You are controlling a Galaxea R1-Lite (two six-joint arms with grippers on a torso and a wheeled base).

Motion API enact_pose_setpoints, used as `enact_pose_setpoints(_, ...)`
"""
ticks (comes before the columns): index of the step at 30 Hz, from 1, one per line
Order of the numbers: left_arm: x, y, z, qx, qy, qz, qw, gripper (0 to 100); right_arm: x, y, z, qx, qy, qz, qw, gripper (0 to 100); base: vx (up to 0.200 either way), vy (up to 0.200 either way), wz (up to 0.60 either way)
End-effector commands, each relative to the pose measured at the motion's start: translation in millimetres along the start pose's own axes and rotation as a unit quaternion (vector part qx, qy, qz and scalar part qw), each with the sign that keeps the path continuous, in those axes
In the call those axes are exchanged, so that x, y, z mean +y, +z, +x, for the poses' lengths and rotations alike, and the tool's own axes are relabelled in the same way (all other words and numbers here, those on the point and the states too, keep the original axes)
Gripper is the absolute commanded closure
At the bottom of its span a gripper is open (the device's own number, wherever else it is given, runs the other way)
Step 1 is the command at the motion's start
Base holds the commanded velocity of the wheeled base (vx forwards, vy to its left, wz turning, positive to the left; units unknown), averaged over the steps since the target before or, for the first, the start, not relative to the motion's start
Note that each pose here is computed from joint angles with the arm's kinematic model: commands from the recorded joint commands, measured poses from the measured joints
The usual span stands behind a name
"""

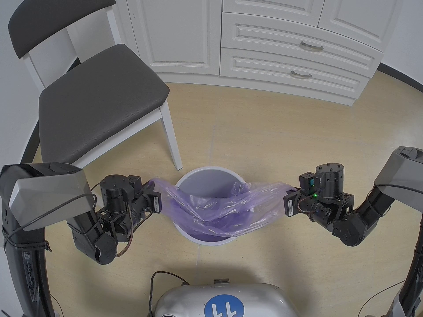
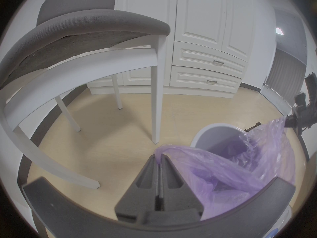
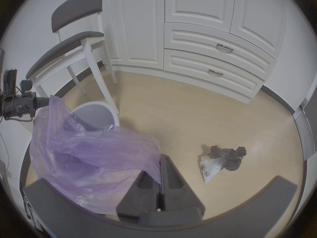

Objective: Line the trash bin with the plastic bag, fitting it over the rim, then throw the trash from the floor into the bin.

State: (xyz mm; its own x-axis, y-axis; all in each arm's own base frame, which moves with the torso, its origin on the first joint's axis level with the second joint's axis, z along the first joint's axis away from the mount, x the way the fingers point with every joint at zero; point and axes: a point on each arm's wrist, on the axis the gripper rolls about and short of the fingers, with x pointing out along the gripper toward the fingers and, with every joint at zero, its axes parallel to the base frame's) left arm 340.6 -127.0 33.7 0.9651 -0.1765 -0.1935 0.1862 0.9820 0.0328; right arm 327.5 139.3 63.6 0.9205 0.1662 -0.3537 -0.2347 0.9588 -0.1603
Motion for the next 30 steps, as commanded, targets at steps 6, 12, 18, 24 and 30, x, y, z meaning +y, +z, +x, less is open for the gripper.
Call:
enact_pose_setpoints(6, 6, -6, -7, 0.016, -0.003, 0.001, 0.9999, 100, -8, -14, 1, 0.035, -0.003, -0.019, 0.9992, 100, 0.0, 0.0, 0.0)
enact_pose_setpoints(12, 17, -10, -12, 0.02, 0.004, 0.001, 0.9998, 100, -13, -17, 3, 0.049, 0.002, -0.017, 0.9987, 100, 0.0, 0.0, 0.0)
enact_pose_setpoints(18, 23, -12, -17, 0.027, 0.001, 0.0, 0.9996, 100, -13, -19, 1, 0.065, 0.005, -0.022, 0.9976, 100, 0.0, 0.0, 0.0)
enact_pose_setpoints(24, 24, -13, -19, 0.034, 0.002, 0.003, 0.9994, 100, -15, -23, 2, 0.075, 0.008, -0.023, 0.9969, 100, 0.0, 0.0, 0.0)
enact_pose_setpoints(30, 28, -16, -22, 0.04, -0.009, 0.013, 0.9991, 100, -15, -26, 1, 0.098, 0.031, -0.025, 0.9944, 100, 0.0, 0.0, 0.0)
